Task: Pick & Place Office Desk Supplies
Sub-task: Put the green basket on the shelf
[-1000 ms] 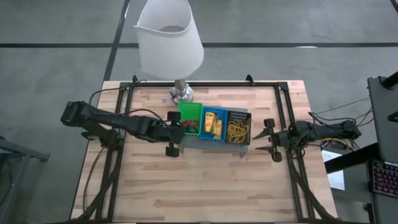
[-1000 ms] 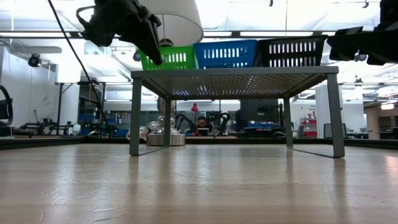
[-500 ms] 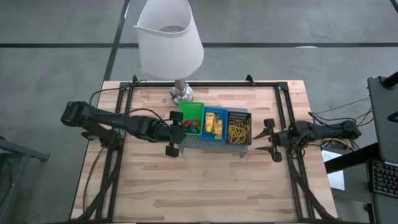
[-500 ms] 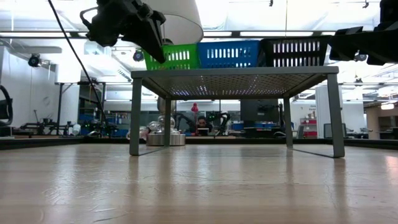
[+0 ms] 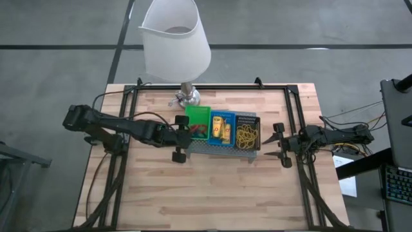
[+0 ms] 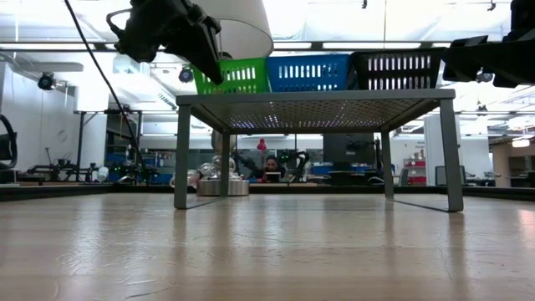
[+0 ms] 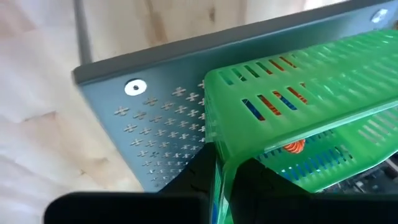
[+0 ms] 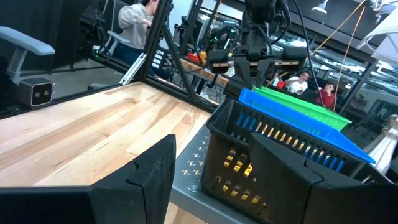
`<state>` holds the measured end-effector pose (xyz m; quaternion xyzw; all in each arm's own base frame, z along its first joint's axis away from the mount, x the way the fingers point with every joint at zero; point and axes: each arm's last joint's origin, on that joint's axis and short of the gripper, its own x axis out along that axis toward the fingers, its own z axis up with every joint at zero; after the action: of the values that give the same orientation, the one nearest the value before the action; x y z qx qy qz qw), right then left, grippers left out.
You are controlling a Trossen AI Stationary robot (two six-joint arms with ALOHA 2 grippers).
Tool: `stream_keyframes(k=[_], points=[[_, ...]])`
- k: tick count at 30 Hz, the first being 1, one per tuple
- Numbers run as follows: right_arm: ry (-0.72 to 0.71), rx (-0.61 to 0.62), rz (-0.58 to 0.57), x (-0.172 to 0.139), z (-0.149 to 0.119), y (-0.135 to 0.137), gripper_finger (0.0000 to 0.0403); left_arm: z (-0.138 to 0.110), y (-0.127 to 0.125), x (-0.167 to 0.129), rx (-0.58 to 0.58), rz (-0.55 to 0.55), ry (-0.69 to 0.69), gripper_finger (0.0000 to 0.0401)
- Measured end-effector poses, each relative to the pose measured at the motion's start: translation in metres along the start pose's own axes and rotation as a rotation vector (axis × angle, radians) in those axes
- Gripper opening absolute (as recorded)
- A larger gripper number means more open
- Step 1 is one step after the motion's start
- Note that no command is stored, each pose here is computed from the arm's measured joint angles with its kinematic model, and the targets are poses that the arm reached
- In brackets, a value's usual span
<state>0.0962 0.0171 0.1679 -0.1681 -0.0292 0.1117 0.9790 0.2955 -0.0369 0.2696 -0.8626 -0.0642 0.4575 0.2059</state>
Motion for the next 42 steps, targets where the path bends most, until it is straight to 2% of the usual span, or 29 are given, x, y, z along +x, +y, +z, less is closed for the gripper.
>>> stream_keyframes(k=[8, 13, 42], points=[[0.000, 0.000, 0.000, 0.0000, 0.0000, 0.0000, 0.0201, 0.0015, 0.0039, -0.0005, -0.124, 0.128, -0.007, 0.0031], [0.000, 0.000, 0.000, 0.0000, 0.0000, 0.0000, 0.0201, 0.0065, 0.0045, -0.0008, -0.126, 0.131, -0.057, 0.0031], [0.000, 0.000, 0.000, 0.0000, 0.0000, 0.0000, 0.0201, 0.0038, 0.0037, -0.0006, -0.135, 0.118, -0.030, 0.0031]])
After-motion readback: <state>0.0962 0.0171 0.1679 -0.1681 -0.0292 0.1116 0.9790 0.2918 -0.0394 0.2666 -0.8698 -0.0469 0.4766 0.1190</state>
